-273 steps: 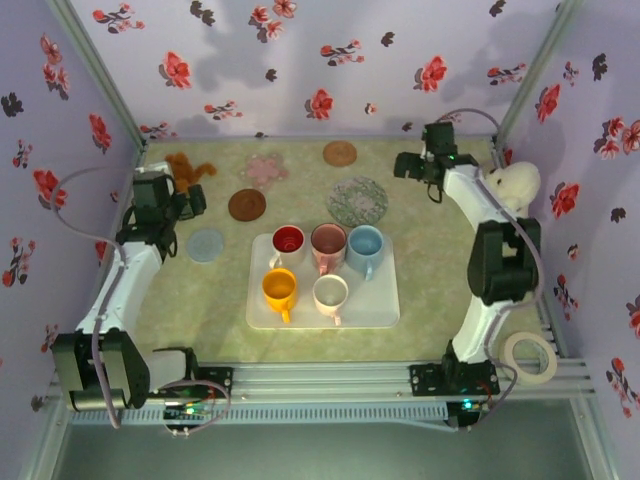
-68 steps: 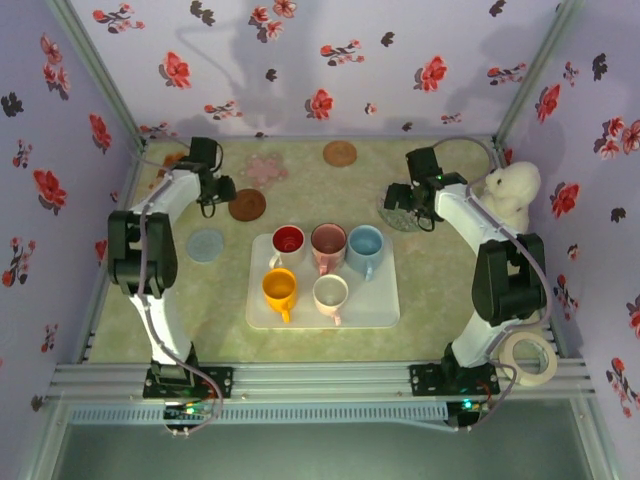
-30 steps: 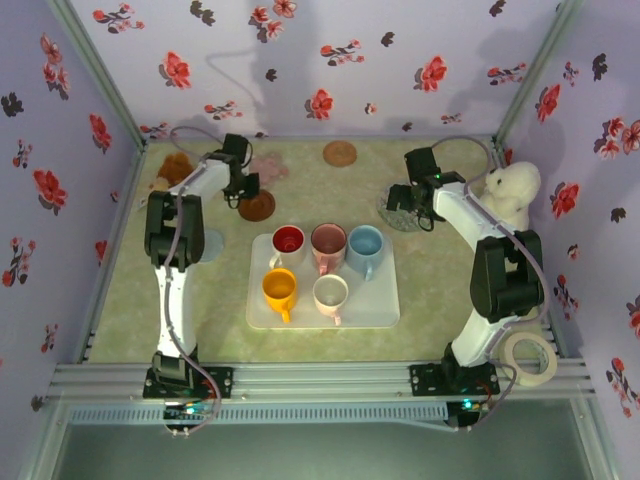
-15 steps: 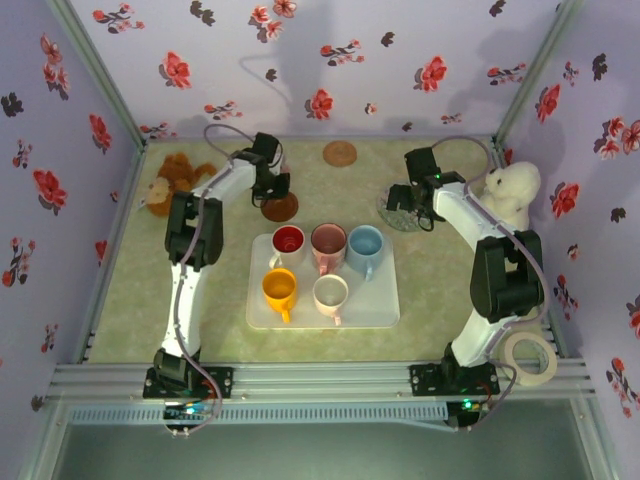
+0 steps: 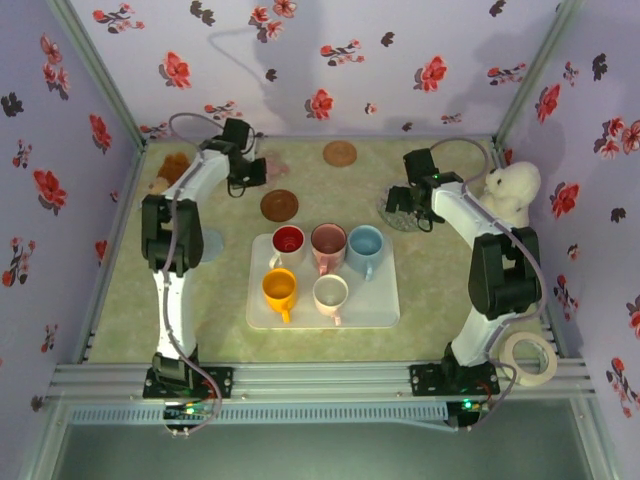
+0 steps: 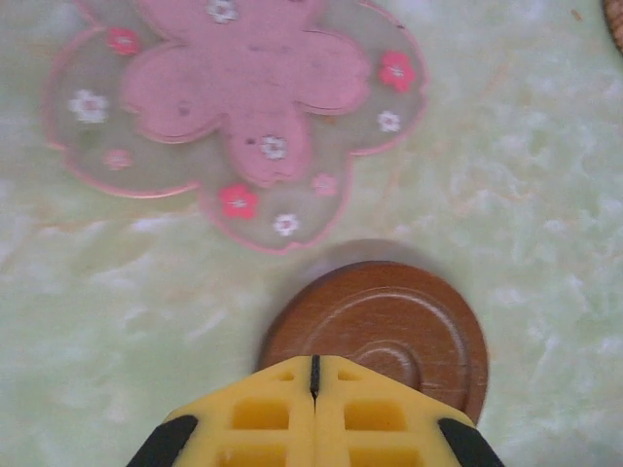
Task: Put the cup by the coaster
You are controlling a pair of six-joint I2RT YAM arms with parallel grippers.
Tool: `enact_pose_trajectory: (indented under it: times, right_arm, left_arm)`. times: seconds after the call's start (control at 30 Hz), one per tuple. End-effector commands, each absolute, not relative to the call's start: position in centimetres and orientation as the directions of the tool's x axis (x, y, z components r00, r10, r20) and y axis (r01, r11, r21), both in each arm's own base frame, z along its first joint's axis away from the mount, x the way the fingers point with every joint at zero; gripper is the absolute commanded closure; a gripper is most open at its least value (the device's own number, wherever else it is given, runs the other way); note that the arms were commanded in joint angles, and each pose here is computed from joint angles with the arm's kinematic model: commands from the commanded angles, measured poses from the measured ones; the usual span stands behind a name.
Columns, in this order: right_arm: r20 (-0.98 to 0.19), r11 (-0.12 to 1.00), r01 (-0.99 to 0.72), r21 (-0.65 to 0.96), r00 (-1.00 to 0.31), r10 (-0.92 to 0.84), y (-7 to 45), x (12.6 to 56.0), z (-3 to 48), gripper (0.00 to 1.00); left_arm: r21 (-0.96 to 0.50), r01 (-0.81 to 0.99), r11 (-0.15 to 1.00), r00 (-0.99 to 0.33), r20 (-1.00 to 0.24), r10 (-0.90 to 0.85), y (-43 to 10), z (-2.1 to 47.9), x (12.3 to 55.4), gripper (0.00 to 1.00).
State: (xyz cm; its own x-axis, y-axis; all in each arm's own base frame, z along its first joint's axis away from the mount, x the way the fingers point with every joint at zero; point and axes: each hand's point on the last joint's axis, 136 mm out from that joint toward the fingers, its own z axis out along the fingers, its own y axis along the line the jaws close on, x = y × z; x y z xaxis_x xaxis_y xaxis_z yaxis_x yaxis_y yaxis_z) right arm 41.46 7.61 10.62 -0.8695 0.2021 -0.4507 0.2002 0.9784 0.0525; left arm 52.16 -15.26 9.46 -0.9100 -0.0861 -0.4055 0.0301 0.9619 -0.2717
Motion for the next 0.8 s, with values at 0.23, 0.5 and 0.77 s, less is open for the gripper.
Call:
enact_pose_trajectory:
  times: [0.23, 0.5, 0.77]
  right_arm:
    - [-0.452, 0.981, 0.189, 0.052, -0.871, 0.192, 8.1, 42.2, 11.2, 0.01]
    - [-0.458, 0.978, 0.202, 0.049, -0.866, 0.202, 7.9, 42.2, 11.4, 0.01]
    - [-0.461, 0.977, 0.203, 0.06, -0.863, 0.208, 8.0, 42.2, 11.6, 0.01]
  left_arm:
    - [-0.097, 0.001, 0.995, -0.953, -0.302, -0.028, -11.5, 5.1, 49.3, 1.0]
    - [-0.083, 0.05, 0.995, -0.972, -0.233, 0.029, -12.9, 3.0, 48.5, 1.0]
    - [-0.135, 0.097, 0.986, -0.972, -0.226, 0.064, -15.8, 2.1, 48.7, 1.0]
